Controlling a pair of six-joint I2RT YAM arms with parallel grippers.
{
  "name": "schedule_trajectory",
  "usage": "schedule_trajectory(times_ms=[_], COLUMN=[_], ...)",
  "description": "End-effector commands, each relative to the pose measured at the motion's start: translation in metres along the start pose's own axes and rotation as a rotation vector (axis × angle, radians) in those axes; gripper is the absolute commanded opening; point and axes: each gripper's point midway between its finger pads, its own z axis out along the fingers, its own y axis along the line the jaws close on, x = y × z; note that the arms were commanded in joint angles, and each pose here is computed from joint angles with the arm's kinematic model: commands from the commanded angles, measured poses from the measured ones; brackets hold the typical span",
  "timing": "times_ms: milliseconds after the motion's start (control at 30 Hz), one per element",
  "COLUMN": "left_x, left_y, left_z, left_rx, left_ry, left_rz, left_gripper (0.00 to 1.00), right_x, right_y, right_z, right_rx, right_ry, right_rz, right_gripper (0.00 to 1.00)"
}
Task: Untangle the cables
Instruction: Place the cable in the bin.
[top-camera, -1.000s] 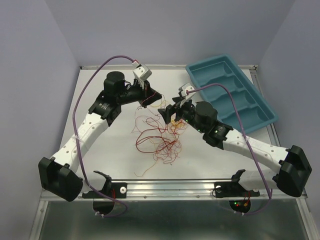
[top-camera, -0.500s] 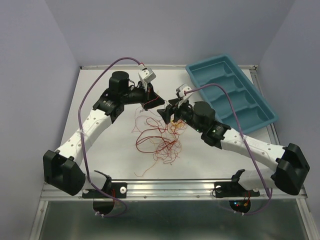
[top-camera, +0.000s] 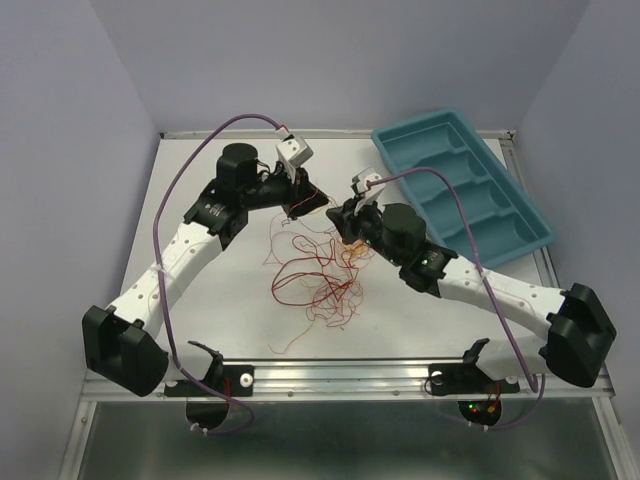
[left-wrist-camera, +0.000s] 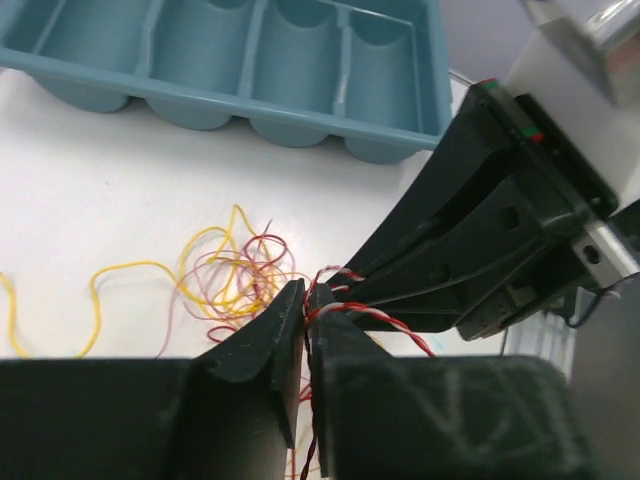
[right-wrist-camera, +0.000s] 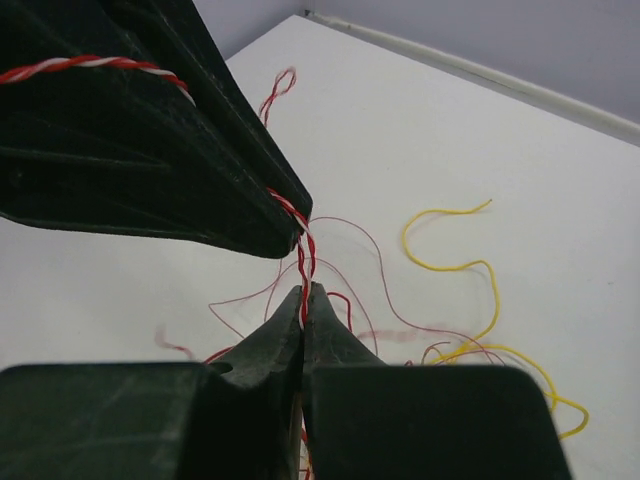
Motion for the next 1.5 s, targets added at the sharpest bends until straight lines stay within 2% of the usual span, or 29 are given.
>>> schedule_trajectory(times_ms=[0, 67, 100, 267, 467, 633, 800, 867, 967, 1200, 1300, 1467], left_x=[-0.032, -0.020, -0.017, 0.001, -0.012, -0.015, -0.002, 0.003, 0.011, 0.013, 0.015, 0.018], left_y=[0.035, 0.050, 0.055, 0.092, 0.116, 0.111, 0.111, 0.113, 0.112, 0.107, 0.103, 0.100], left_z=[-0.013, -0.009, -0.009, -0.007, -0.026, -0.030, -0.020, -0.015, -0.009, -0.006, -0.006, -0.006], left_rx=[-0.219, -0.263, -0.279, -0.432, -0.620, -0.618, -0.577, -0.569, -0.541, -0.507, -0.490, -0.478], left_ry=[-0.100, -0.061, -0.047, 0.024, -0.046, -0.085, -0.054, -0.041, -0.024, -0.022, -0.020, -0.015], left_rz=[0.144, 0.181, 0.189, 0.176, 0.164, 0.150, 0.132, 0.122, 0.111, 0.097, 0.094, 0.092], left_gripper=[0.35, 0.50, 0.53, 0.61, 0.68, 0.70, 0.70, 0.70, 0.70, 0.69, 0.70, 0.70], right_x=[-0.048, -0.051, -0.051, -0.054, -0.068, -0.067, -0.051, -0.042, -0.028, 0.004, 0.025, 0.047], right_y=[-0.034, -0.063, -0.073, -0.129, -0.168, -0.210, -0.262, -0.275, -0.287, -0.302, -0.302, -0.299], right_z=[-0.015, -0.023, -0.026, -0.049, -0.084, -0.128, -0.176, -0.200, -0.220, -0.265, -0.277, -0.282], right_rx=[0.191, 0.335, 0.377, 0.564, 0.745, 0.977, 1.227, 1.375, 1.485, 1.603, 1.625, 1.655], right_ry=[-0.145, -0.156, -0.157, -0.184, -0.213, -0.252, -0.272, -0.295, -0.290, -0.249, -0.192, -0.027], right_rz=[0.064, 0.113, 0.133, 0.244, 0.284, 0.325, 0.392, 0.417, 0.455, 0.538, 0.554, 0.582], right_gripper=[0.01, 0.01, 0.01, 0.01, 0.01, 0.01, 0.01, 0.01, 0.01, 0.01, 0.01, 0.01])
